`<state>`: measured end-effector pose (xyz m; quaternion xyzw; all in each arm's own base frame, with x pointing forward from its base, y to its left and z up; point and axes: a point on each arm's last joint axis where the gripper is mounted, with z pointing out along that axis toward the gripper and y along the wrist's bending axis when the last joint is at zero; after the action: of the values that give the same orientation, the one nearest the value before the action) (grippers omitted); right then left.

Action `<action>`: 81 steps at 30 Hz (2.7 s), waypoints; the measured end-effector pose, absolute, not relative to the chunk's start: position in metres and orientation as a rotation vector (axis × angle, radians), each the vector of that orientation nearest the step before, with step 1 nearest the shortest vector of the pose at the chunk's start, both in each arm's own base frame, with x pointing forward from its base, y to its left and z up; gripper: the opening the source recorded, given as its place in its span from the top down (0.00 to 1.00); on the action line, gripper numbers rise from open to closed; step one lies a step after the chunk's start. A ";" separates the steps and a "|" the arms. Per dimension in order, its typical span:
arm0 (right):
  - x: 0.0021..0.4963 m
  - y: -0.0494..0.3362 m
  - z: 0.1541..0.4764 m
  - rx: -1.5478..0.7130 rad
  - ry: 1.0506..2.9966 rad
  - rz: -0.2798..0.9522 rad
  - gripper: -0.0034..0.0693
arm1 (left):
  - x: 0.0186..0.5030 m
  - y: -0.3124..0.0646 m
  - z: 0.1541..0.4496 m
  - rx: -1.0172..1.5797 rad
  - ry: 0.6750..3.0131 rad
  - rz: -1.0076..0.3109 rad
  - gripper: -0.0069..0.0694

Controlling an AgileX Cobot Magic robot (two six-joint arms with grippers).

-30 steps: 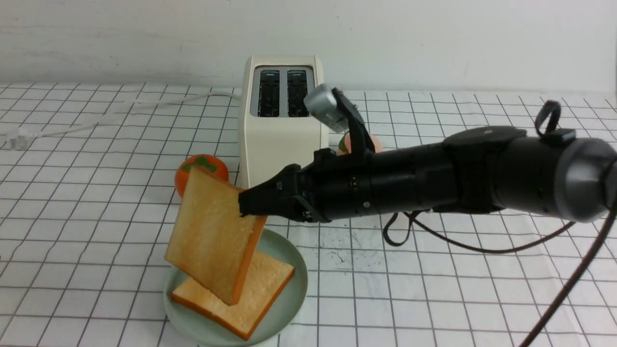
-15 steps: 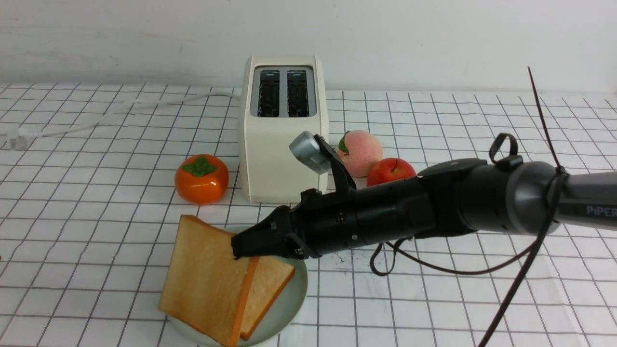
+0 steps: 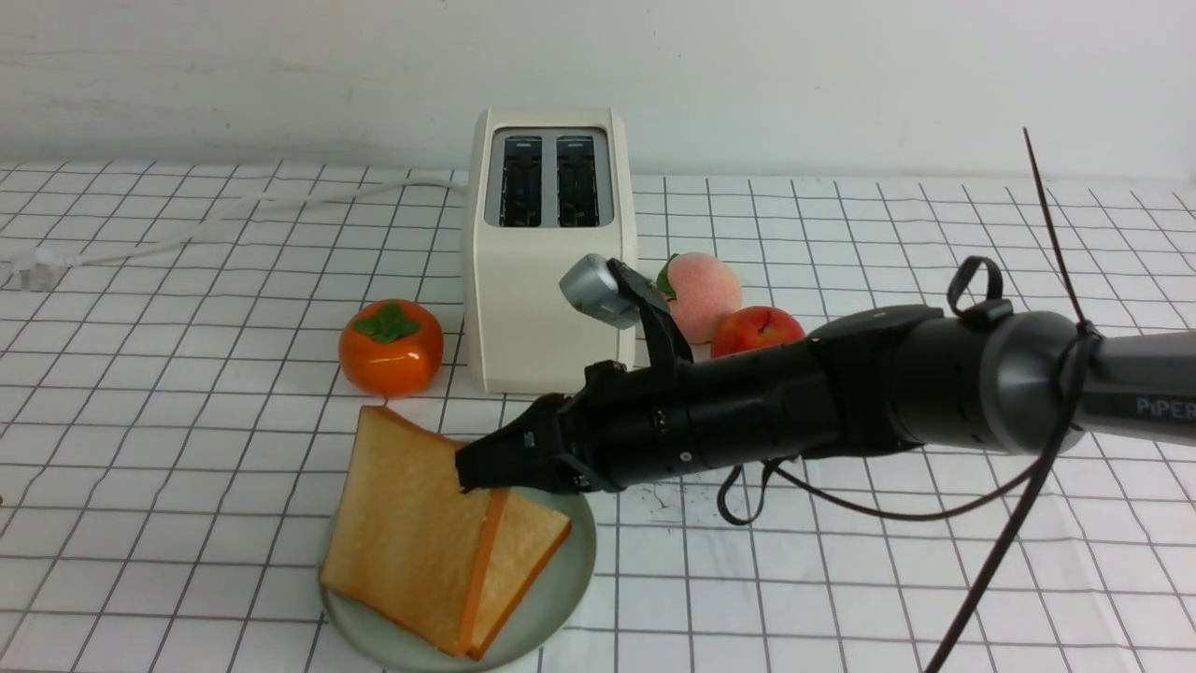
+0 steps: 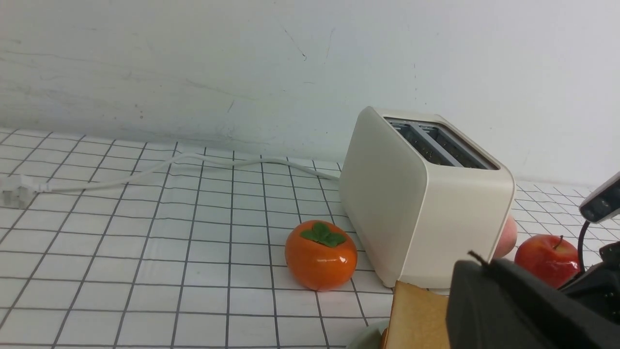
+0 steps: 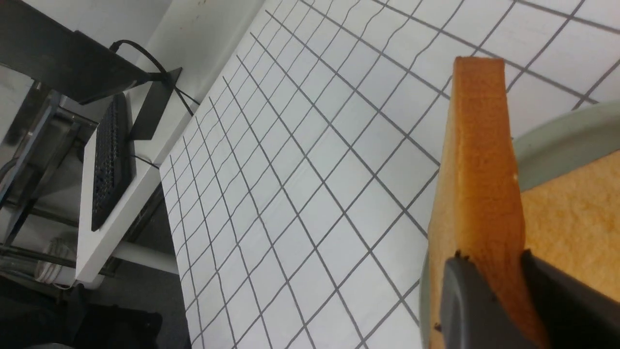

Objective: Take toasted bread from bread machine on white checkered table place on plate.

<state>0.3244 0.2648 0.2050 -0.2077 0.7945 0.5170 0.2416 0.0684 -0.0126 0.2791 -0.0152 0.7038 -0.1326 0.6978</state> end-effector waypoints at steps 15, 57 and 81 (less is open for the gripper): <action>0.332 0.264 0.194 -0.538 2.196 1.322 0.80 | 0.068 -0.013 0.279 -0.034 1.569 -0.296 0.90; 0.181 0.105 0.373 -0.458 2.473 0.286 0.97 | 0.065 -0.019 0.282 0.015 1.620 -0.384 0.93; 0.117 0.044 0.353 -0.268 2.391 0.181 0.97 | 0.065 -0.020 0.282 0.020 1.621 -0.389 0.93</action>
<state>0.1172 0.0445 0.3526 -0.1037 0.9259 0.0703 0.3565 0.0648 -0.0197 0.2822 0.0090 0.7199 -0.1727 0.6722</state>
